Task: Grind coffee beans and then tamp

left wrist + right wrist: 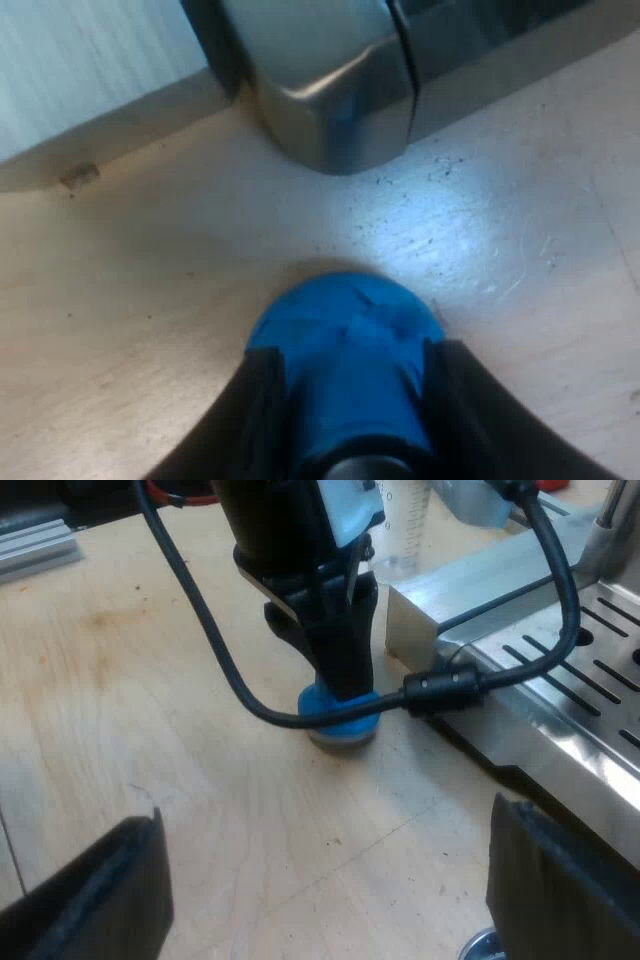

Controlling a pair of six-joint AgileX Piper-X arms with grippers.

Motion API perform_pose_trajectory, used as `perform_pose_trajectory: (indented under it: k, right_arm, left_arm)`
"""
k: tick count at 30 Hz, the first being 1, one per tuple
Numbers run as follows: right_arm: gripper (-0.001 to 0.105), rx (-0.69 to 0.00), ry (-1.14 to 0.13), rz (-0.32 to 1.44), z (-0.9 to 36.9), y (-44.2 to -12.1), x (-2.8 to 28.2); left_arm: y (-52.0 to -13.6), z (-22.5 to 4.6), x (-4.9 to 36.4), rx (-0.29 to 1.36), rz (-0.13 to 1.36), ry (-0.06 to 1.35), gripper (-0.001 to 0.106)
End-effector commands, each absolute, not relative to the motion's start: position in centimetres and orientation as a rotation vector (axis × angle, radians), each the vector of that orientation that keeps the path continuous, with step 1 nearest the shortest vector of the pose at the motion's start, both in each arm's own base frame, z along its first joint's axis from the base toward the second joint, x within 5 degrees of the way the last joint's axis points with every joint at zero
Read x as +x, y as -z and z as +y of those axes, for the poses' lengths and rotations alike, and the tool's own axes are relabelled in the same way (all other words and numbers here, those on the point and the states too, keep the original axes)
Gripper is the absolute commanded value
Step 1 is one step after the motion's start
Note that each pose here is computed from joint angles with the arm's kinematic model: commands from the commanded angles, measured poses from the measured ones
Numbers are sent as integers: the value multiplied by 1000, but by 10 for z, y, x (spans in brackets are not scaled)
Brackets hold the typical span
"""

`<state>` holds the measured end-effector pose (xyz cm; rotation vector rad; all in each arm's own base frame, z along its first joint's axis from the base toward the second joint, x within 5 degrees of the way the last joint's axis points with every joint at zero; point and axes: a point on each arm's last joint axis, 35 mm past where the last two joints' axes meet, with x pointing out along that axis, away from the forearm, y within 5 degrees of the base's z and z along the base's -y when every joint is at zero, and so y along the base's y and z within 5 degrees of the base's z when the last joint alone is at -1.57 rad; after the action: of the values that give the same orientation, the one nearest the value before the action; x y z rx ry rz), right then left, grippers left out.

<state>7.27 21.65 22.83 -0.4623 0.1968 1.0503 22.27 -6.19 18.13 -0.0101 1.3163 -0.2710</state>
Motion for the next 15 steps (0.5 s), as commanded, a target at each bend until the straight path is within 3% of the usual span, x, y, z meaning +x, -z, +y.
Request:
perform_pose_trajectory:
  k: [1, 9, 15]
  right_arm:
    - [67, -457, -1053, 175, 217, -232, 73]
    - [67, -429, -1000, 136, 209, -245, 72]
    - [67, -494, -945, 207, 192, -243, 69]
  left_arm:
    - [-192, -61, 219, 0, 1300, 271, 0]
    - [-228, -56, 197, -1, 1199, 288, 0]
    - [-249, -54, 176, -3, 1150, 315, 0]
